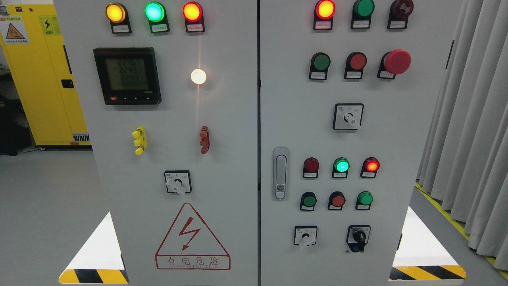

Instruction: Press green start button

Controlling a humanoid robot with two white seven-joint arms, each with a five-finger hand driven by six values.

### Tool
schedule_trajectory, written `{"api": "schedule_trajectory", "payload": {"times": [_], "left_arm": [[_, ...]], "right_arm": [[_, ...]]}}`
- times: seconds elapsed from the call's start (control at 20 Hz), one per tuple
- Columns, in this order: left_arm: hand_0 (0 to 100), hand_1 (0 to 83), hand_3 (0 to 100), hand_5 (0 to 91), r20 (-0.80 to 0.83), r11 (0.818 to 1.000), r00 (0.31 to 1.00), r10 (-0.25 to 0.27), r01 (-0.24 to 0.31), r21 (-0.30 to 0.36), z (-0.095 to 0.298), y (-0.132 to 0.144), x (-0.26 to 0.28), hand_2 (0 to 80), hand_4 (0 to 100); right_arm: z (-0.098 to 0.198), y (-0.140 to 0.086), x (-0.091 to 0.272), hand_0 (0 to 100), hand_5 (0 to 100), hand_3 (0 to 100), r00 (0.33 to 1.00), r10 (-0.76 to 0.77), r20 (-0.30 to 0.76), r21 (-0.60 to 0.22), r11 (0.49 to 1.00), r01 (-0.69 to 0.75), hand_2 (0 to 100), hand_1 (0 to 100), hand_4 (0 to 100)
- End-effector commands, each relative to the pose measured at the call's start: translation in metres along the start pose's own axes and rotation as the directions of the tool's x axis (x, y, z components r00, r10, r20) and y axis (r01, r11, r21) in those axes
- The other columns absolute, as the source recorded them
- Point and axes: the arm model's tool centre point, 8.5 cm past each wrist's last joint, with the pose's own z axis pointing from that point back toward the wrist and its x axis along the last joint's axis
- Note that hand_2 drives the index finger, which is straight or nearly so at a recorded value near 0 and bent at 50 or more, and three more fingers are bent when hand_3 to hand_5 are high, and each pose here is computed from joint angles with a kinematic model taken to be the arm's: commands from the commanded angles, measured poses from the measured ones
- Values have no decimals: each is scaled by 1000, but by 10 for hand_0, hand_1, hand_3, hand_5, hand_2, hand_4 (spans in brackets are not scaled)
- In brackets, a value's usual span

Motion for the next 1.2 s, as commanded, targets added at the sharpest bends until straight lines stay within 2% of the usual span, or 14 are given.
{"api": "schedule_trajectory", "payload": {"times": [0.0,0.15,0.35,0.55,0.7,0.75,0.8,0.9,1.0,1.15], "left_arm": [[120,556,0,0,35,1000,999,-1,0,17,-2,11,15,0,0],[120,556,0,0,35,1000,999,0,0,14,-2,10,15,0,0],[120,556,0,0,35,1000,999,0,0,12,-2,9,15,0,0],[120,556,0,0,34,1000,999,1,-1,6,-2,5,14,0,0],[120,556,0,0,36,1000,999,2,-2,0,-2,1,15,0,0],[120,556,0,0,36,1000,999,4,-4,-1,-2,0,15,0,0],[120,556,0,0,36,1000,999,5,-4,-9,-2,-5,16,0,0],[120,556,0,0,37,1000,999,6,-6,-21,-1,-12,16,0,0],[120,556,0,0,37,999,999,9,-8,-37,0,-24,16,0,0],[120,556,0,0,39,998,999,12,-10,-56,1,-36,18,0,0]], "right_arm": [[7,-3,72,236,0,0,946,281,159,-123,957,-264,0,376,0],[20,-6,108,236,0,0,877,425,225,-214,899,-381,0,389,12],[45,-3,155,236,0,38,797,495,345,-307,862,-403,0,400,87],[69,18,183,236,37,89,656,584,478,-388,810,-440,0,408,151],[94,24,203,234,69,108,536,631,561,-471,776,-420,0,417,176],[103,30,210,233,79,116,495,650,577,-491,760,-425,0,420,184],[114,33,217,227,142,189,454,676,581,-525,737,-426,0,432,249],[131,39,226,225,157,209,382,724,575,-581,690,-432,0,438,262],[156,47,238,225,178,255,272,773,573,-650,631,-423,0,445,294],[194,56,252,234,202,302,159,806,570,-721,584,-373,0,466,323]]}}
